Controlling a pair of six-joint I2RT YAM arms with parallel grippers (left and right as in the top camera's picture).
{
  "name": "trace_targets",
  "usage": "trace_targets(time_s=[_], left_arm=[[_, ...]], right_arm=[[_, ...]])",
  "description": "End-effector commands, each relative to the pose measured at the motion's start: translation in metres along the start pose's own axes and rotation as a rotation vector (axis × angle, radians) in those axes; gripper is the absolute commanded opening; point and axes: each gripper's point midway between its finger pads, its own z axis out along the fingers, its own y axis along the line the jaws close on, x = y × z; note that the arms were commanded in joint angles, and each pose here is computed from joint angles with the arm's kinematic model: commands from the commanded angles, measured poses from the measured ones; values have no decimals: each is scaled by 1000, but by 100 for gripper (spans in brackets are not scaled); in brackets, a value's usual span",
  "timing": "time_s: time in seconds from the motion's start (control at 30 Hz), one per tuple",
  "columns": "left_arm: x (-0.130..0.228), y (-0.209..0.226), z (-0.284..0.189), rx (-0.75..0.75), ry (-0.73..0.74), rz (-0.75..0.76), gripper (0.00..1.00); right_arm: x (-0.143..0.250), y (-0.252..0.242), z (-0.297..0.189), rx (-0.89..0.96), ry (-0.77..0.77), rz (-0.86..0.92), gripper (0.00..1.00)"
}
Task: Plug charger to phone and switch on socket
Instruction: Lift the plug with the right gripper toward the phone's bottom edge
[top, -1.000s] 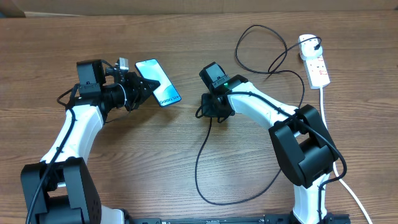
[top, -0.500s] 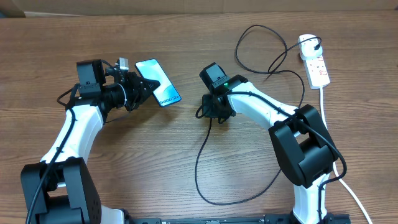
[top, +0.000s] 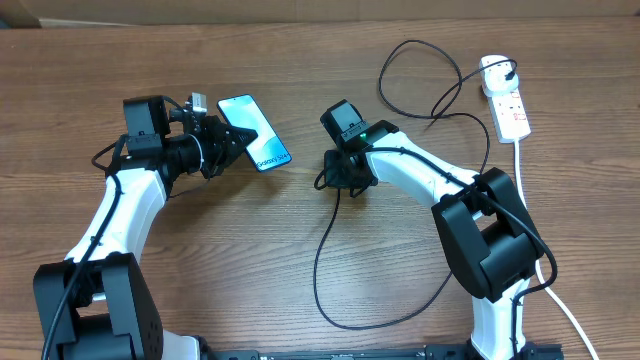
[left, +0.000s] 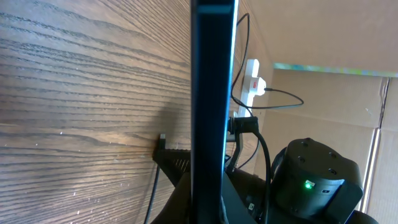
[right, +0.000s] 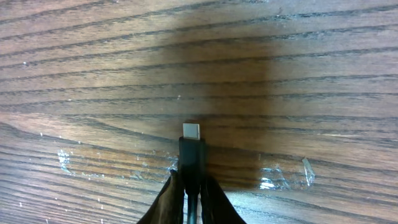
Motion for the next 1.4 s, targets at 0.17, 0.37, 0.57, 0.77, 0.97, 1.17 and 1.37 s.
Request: trace_targets(time_s=[0.17,0.37,0.57,0.77,0.97,1.17,1.37], left_arm=[[2,-10,-1,38,17,44,4],[2,-10,-1,38,17,43,4],[2,-10,-1,38,17,44,4],[2,-10,-1,38,17,40,4],[2,-10,-1,38,17,25,4],[1,-13,-1,51,16,19,4],[-3,-27,-2,109,14,39,4]], right_arm=[[2,-3,5,12,2,7,4],[2,2,2,-52,29,24,4],[-3,8,-13,-211,89,79,4],[-7,20,-41,-464,160,76,4],[-5,34,-69,-640,200,45,4],[7,52,-104,-792,228,-41,4],[20,55,-136,-834,238,-83,4]])
